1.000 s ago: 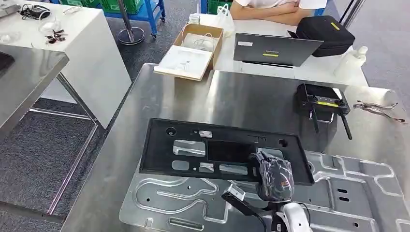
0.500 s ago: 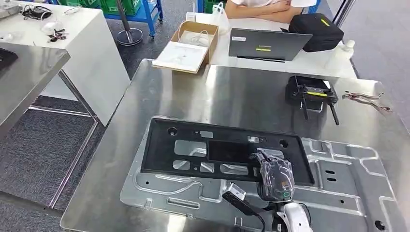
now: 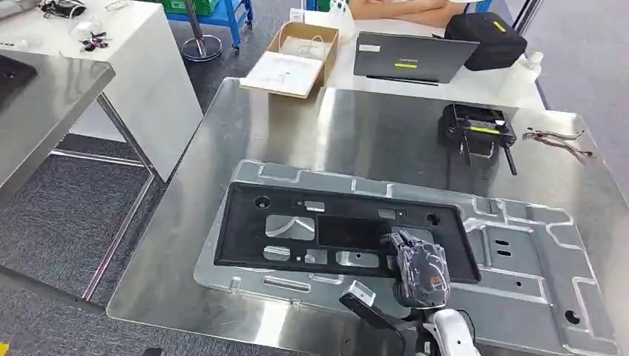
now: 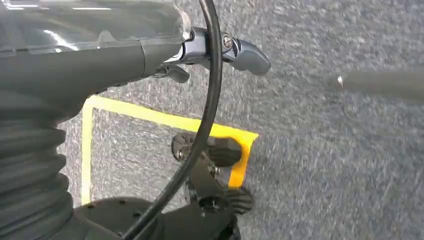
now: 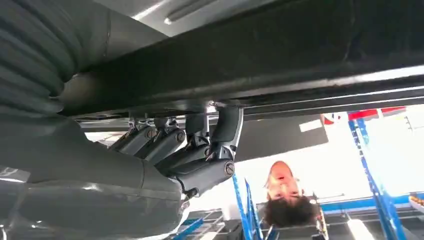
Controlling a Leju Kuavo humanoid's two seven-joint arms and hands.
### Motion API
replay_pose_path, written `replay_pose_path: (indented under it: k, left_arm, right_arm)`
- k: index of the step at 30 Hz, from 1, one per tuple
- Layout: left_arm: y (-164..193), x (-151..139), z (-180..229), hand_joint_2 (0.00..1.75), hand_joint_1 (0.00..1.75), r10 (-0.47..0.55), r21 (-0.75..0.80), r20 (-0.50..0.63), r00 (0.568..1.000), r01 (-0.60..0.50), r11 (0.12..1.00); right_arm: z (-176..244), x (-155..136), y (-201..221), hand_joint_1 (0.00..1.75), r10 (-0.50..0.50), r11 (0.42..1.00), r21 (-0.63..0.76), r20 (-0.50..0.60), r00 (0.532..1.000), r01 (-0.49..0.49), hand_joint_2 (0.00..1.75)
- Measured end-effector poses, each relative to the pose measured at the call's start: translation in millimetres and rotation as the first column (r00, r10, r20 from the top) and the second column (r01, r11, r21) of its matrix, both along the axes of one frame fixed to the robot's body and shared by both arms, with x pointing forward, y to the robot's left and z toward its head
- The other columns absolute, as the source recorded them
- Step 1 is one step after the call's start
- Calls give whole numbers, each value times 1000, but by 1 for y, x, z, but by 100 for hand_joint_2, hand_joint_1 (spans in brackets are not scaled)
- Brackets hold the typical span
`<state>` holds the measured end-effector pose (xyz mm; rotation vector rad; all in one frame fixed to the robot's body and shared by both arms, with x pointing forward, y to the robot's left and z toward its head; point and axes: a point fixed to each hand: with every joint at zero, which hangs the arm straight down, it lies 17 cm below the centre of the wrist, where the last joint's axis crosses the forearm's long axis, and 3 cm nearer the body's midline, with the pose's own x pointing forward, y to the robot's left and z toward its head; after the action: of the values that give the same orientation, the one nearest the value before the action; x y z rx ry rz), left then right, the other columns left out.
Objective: Take the parts from the cabinet and place them on the table.
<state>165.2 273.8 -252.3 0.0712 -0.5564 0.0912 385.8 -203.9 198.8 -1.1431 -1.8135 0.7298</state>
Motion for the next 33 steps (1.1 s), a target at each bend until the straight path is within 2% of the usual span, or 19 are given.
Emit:
replay_pose_path:
  k: [11, 12, 17, 25, 26, 33]
  left_arm:
    - [-4, 0, 0, 175, 0, -6, -23, -2, 1000, 6, 1000]
    - [-4, 1, 0, 0, 0, -6, -23, -1, 1000, 6, 1000]
    - [-7, 2, 1, 0, 0, -8, -63, 0, 1000, 8, 998]
    - [23, -10, -3, 0, 0, 35, -53, -33, 999, -37, 998]
    - [37, -11, -3, 0, 0, 42, -33, -33, 999, -44, 999]
    - [46, -13, -2, 0, 0, 63, -33, -32, 997, -64, 997]
  right_arm:
    - [-1, 7, 1, 175, 6, 1000, 0, -13, 1000, -6, 175]
    - [0, 8, 2, 0, 7, 1000, 2, -11, 1000, -7, 0]
    - [6, 16, 8, 0, 20, 1000, 14, -4, 1000, -20, 0]
    - [16, 30, 20, 0, 43, 999, 29, 10, 999, -43, 0]
    - [17, 32, 20, 0, 43, 999, 33, 11, 999, -43, 0]
    - [21, 38, 22, 0, 45, 998, 41, 19, 999, -46, 0]
